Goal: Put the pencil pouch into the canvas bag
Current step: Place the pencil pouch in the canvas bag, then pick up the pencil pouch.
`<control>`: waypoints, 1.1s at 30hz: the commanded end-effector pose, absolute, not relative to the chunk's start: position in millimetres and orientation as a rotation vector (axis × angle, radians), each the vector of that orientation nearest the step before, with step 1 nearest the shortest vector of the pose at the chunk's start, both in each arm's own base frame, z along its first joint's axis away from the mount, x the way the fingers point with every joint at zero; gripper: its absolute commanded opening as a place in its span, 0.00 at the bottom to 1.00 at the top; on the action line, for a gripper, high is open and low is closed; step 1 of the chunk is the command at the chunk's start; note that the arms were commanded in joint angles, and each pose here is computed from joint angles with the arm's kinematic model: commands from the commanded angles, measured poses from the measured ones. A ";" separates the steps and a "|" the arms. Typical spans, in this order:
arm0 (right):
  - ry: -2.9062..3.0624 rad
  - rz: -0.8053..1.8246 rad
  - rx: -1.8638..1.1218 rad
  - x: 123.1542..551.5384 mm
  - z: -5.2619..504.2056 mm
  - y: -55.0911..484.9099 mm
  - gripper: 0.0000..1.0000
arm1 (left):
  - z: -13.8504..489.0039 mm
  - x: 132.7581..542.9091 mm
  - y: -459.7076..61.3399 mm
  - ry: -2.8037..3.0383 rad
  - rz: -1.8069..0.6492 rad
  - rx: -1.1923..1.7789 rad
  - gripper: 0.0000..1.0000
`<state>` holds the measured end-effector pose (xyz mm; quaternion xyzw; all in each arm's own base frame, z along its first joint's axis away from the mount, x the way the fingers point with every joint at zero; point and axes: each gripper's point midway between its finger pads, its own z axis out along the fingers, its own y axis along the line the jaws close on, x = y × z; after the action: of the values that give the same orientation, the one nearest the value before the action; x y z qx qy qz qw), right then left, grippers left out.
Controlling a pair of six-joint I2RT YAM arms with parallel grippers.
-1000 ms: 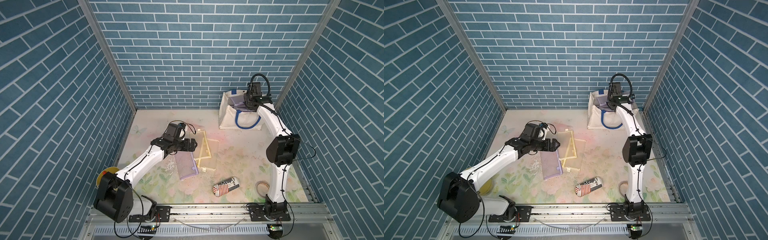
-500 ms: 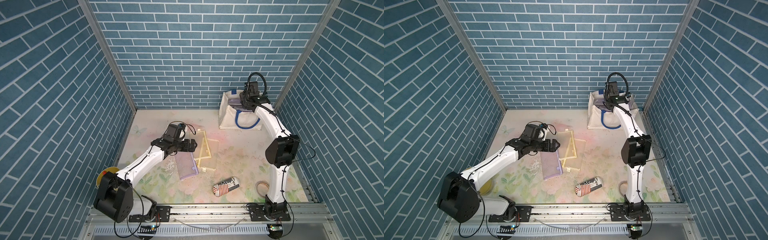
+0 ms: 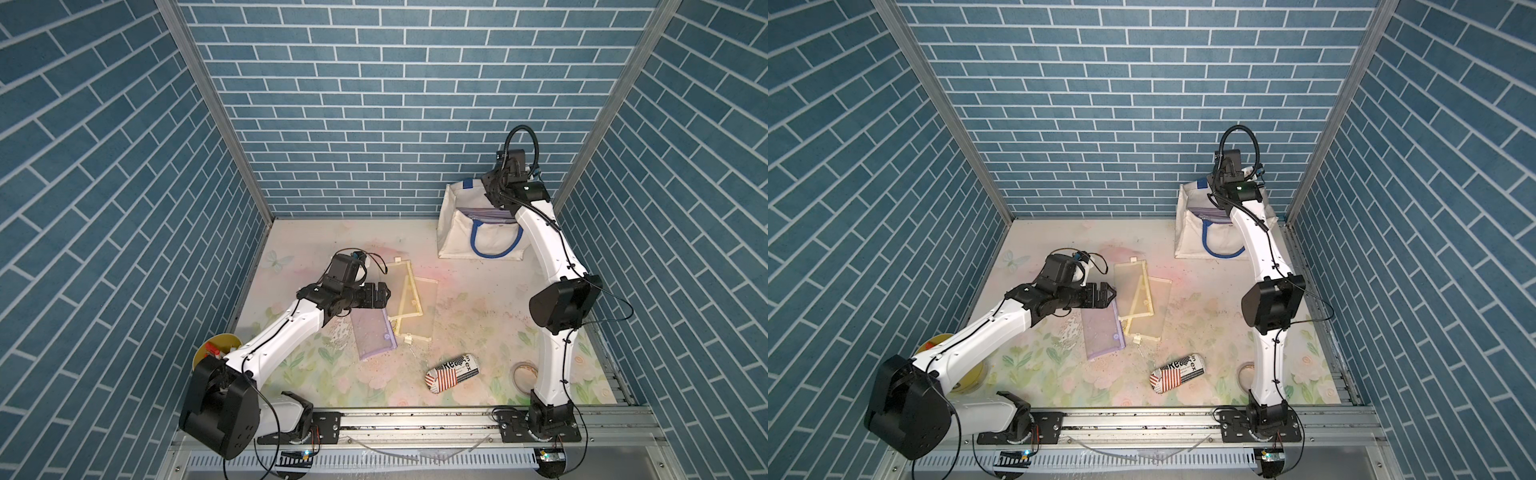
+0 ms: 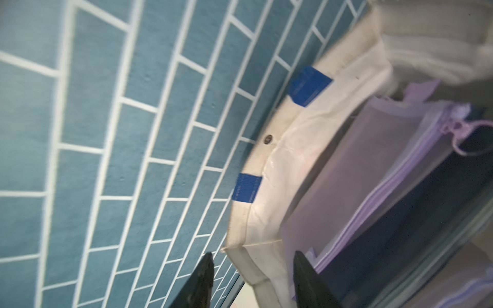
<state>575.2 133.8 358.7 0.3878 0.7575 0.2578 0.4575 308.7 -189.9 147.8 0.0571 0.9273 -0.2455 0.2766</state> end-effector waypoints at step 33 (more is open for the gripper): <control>2.936 1.104 -0.250 333.4 74.4 409.5 0.45 | 38.2 268.4 -125.8 2.770 -0.788 -0.427 0.75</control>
<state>328.6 410.7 70.1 -0.0751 0.9302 0.3588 -0.0195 267.6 -132.5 36.2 -0.1446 0.9413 -0.2863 0.1048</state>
